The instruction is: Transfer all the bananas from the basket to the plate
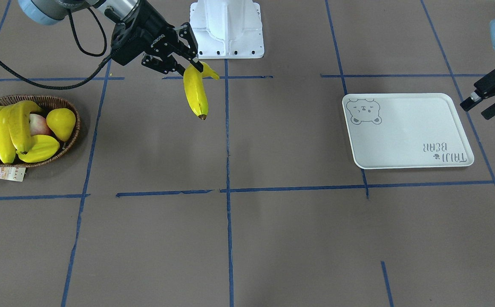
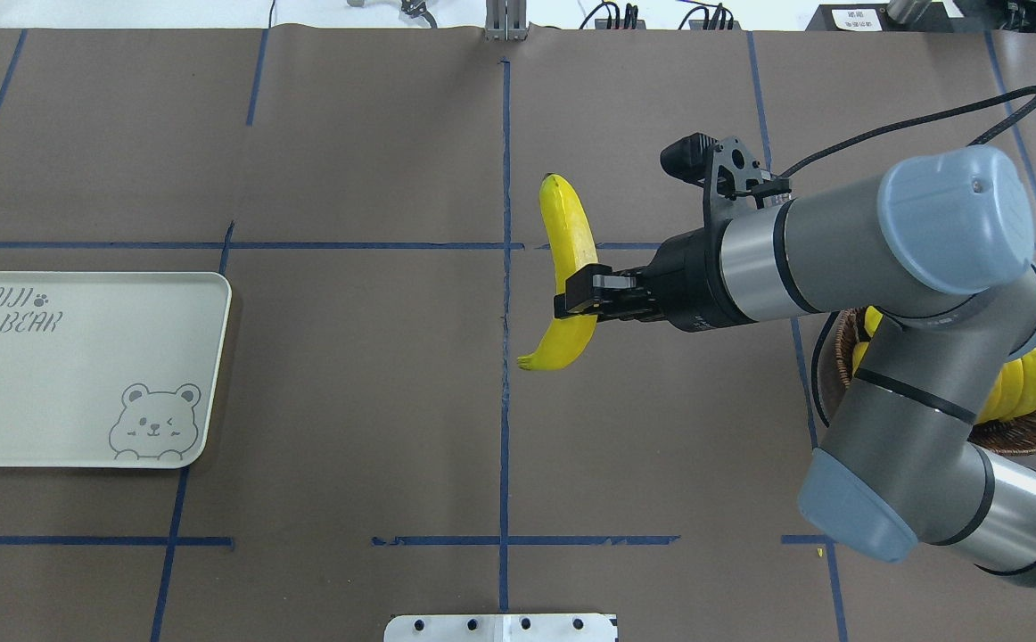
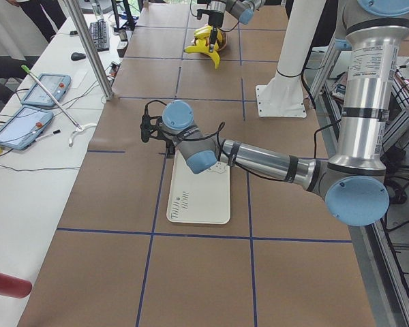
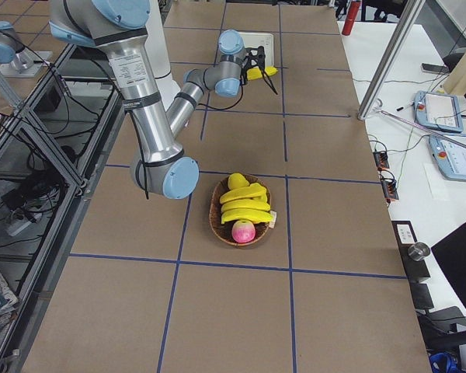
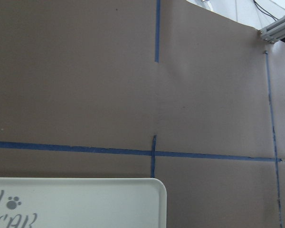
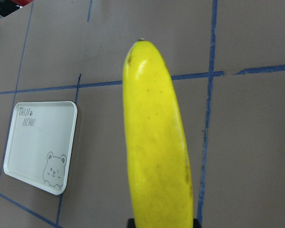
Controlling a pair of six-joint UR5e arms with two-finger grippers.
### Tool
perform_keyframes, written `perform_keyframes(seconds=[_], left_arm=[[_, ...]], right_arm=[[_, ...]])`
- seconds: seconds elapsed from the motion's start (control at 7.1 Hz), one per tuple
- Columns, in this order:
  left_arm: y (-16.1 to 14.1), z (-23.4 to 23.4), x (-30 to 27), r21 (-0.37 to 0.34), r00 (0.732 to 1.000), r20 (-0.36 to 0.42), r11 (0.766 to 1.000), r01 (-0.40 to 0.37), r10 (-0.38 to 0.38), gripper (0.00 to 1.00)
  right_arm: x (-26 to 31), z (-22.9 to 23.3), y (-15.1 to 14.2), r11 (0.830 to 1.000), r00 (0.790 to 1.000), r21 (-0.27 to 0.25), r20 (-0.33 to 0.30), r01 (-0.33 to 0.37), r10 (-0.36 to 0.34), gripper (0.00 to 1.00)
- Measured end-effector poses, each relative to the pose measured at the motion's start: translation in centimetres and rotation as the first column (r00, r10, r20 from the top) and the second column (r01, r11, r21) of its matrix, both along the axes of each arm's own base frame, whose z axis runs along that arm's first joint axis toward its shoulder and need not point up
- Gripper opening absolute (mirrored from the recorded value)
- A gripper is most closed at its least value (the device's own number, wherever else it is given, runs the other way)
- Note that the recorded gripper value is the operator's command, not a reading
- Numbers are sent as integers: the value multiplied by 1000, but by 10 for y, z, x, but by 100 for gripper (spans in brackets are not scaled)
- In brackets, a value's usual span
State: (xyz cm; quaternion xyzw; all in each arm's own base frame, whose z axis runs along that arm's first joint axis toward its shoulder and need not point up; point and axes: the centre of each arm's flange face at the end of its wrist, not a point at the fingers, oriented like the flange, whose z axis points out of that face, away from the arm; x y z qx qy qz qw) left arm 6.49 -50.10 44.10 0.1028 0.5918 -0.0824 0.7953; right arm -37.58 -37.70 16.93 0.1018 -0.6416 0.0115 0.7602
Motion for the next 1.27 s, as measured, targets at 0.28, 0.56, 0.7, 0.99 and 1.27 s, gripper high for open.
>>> perform_keyframes(seconds=[0.28,0.56,0.7,0.99,1.27], left_arm=[[0,-31,16,12,998,-65,1000,26,-25,100],[4,-62,49,-29,981,-173,996,82,-86,100],[2,-82,65,-65,968,-227,993,95,-108,100],[-6,-124,85,-131,943,-311,988,86,-123,100],[-3,-165,131,-185,917,-380,981,56,-124,100]], right_arm=[[0,0,0,1000,1000,-1,3,-1,1,1],[1,-2,4,1000,999,-9,34,1,-1,1],[-1,-3,8,1000,998,-9,55,8,-7,1],[-5,-3,13,1000,997,-8,69,20,-19,1],[-7,-6,15,1000,997,-6,75,26,-25,1]])
